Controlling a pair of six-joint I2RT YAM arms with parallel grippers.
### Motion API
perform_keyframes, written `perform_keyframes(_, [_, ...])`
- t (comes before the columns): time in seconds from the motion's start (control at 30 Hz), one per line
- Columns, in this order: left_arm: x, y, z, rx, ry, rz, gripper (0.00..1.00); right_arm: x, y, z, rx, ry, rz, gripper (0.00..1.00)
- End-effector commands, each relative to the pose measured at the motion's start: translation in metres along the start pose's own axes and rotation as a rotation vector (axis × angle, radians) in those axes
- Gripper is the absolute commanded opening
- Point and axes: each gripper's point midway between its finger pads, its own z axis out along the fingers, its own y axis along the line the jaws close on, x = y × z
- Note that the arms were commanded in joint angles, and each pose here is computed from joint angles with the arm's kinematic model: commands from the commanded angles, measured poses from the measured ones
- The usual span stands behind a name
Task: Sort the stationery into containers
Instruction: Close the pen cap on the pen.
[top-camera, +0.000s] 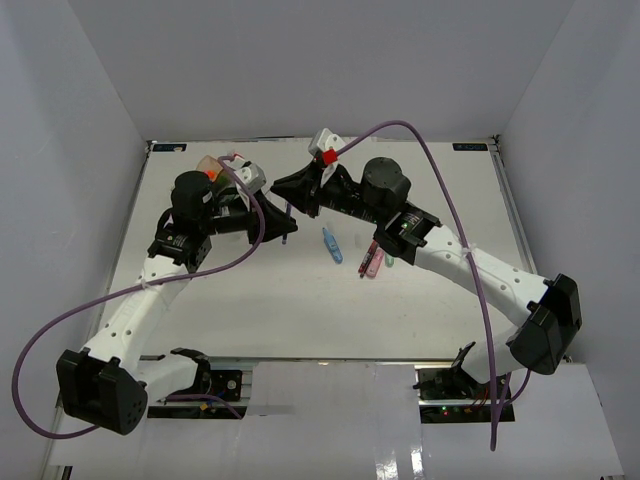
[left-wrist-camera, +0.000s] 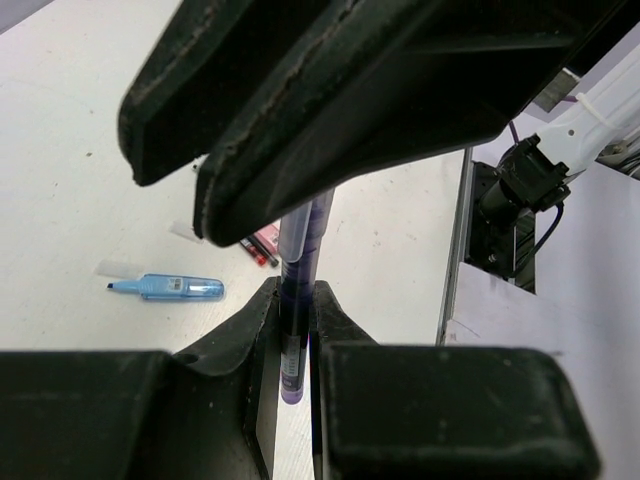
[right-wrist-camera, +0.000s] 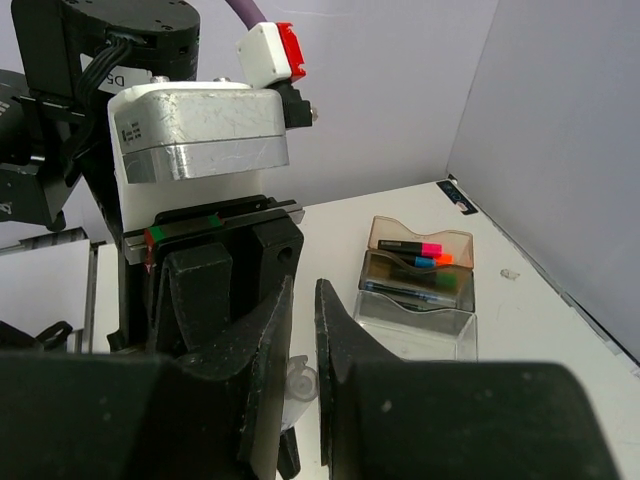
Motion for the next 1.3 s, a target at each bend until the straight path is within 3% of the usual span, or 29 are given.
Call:
perform_keyframes(0.0, [-0.203, -0.046, -0.046, -0.107, -0.473, 0.616, 0.0, 0.257, 0.115, -0.116, -0.269, 0.941, 0.511, 0.08])
perform_keyframes(0.5, [-0.202, -0.051, -0.044, -0.065, -0.477, 0.608, 0.0, 0.264, 0.122, -0.123, -0.291, 0.956, 0.537, 0.08])
perform_keyframes(1.0, [-0.095, -0.042, -0.035, -0.033, -0.326, 0.425, 0.0, 0.179, 0.088, -0.069, -0.204, 0.719, 0.412, 0.08])
perform_keyframes(1.27, [-0.069, -0.038, -0.029, -0.009, -0.283, 0.363, 0.0, 0.14, 0.077, -0.049, -0.181, 0.626, 0.37, 0.08])
